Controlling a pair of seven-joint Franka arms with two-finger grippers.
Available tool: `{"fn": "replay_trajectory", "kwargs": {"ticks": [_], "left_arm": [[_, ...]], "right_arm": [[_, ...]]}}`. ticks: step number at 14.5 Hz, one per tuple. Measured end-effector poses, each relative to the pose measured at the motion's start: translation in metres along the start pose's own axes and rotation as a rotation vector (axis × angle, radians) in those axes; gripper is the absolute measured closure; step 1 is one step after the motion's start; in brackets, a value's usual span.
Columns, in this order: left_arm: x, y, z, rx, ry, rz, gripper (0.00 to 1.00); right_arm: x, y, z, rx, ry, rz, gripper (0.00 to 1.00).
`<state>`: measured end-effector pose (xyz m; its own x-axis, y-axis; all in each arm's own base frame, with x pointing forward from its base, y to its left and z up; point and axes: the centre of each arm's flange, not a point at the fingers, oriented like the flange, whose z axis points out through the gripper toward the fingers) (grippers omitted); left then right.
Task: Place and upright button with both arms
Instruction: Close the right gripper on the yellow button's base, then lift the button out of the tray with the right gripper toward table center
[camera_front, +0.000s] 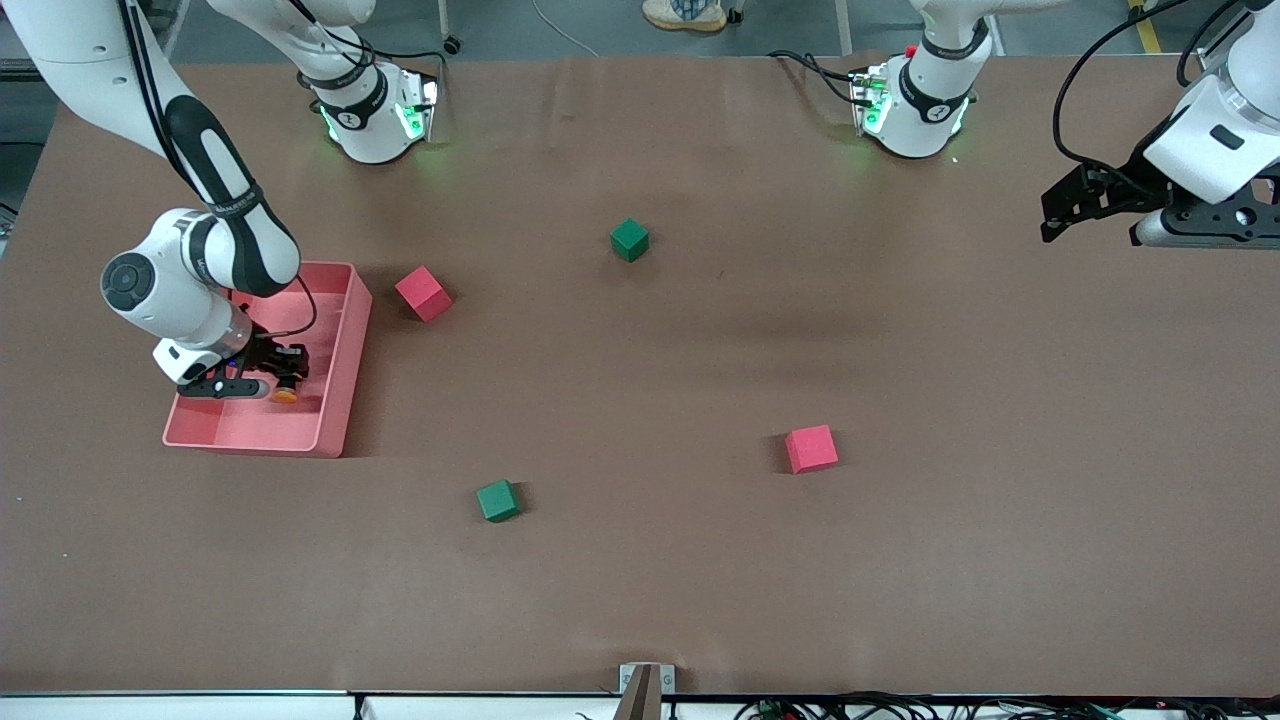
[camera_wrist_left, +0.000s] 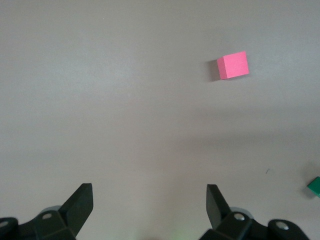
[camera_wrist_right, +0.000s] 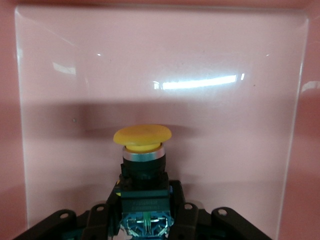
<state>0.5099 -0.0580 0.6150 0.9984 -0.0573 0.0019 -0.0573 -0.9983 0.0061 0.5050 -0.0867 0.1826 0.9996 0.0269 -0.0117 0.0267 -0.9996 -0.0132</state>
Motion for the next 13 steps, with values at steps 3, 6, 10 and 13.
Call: {"fn": "replay_trajectory", "kwargs": {"ticks": [3, 6, 10, 13], "left_arm": [[0.0, 0.002, 0.0, 0.0, 0.004, 0.004, 0.0], [-0.001, 0.015, 0.0, 0.003, 0.004, 0.021, 0.0], [0.001, 0.011, 0.0, 0.003, 0.009, 0.022, 0.0], [0.003, 0.004, 0.001, 0.002, 0.01, 0.015, 0.0]], "right_arm": [[0.011, 0.0, -0.011, -0.005, 0.03, -0.031, 0.59], [0.03, -0.001, -0.047, 0.008, 0.024, -0.038, 0.59], [0.064, -0.003, -0.125, 0.045, -0.044, -0.057, 0.59], [0.088, -0.022, -0.173, 0.056, -0.044, -0.06, 0.59]]}}
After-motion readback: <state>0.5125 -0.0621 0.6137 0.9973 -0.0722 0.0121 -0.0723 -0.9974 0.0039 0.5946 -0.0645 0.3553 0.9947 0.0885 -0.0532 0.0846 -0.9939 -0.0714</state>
